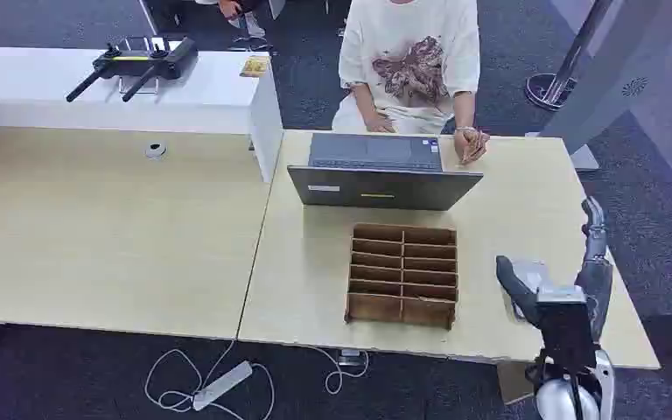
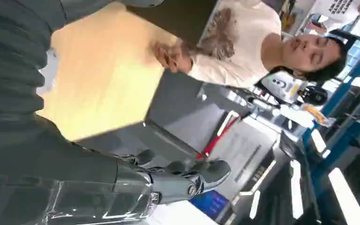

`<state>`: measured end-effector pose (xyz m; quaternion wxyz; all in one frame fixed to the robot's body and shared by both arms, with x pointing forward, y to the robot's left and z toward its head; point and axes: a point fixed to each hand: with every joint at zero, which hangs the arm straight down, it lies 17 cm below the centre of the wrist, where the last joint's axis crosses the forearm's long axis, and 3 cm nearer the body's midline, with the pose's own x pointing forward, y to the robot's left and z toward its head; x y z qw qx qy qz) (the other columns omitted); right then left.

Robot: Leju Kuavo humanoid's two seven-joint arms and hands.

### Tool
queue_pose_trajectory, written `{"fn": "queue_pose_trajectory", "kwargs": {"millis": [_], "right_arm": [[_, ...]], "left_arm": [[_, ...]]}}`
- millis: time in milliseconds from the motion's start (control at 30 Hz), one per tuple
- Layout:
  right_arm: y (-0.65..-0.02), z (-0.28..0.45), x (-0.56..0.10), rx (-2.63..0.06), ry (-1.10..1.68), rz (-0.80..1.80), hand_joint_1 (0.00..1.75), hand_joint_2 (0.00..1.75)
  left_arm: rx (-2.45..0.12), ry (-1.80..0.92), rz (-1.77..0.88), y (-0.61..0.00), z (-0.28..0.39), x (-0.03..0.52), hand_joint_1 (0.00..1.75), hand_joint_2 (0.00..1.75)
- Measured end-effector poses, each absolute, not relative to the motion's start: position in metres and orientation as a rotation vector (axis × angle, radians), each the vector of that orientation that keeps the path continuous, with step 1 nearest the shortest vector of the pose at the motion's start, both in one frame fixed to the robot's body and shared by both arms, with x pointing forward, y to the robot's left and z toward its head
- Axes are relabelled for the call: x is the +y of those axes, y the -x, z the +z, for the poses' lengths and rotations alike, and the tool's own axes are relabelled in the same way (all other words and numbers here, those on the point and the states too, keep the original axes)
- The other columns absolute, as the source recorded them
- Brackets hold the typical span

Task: Pass the card to the sensor for recognition and then transmit it.

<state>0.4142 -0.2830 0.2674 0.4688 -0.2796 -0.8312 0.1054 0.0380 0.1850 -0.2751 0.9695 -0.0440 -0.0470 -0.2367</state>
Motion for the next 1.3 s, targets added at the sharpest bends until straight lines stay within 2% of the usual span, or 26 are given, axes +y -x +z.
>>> {"fn": "queue_pose_trajectory", "kwargs": {"millis": [167,467,667,967,1300], "right_arm": [[-0.419,0.294,-0.276,-2.066,0.873,0.365,0.0,1.75],[-0.423,0.316,-0.266,-2.112,0.976,0.437,0.0,1.75],[-0.438,0.364,-0.262,-2.177,1.155,0.463,0.0,1.75],[-0.529,0.433,-0.263,-2.097,1.317,0.553,0.0,1.75],[-0.629,0.459,-0.271,-1.857,1.337,0.717,0.0,1.75]], "left_arm": [[-0.102,0.091,-0.493,-0.038,-0.275,0.185,0.0,0.0],[-0.105,0.091,-0.51,-0.038,-0.275,0.184,0.0,0.0],[-0.113,0.093,-0.519,-0.04,-0.275,0.184,0.0,0.0],[-0.111,0.106,-0.51,-0.042,-0.274,0.186,0.0,0.0],[-0.108,0.107,-0.511,-0.042,-0.274,0.188,0.0,0.0]]}}
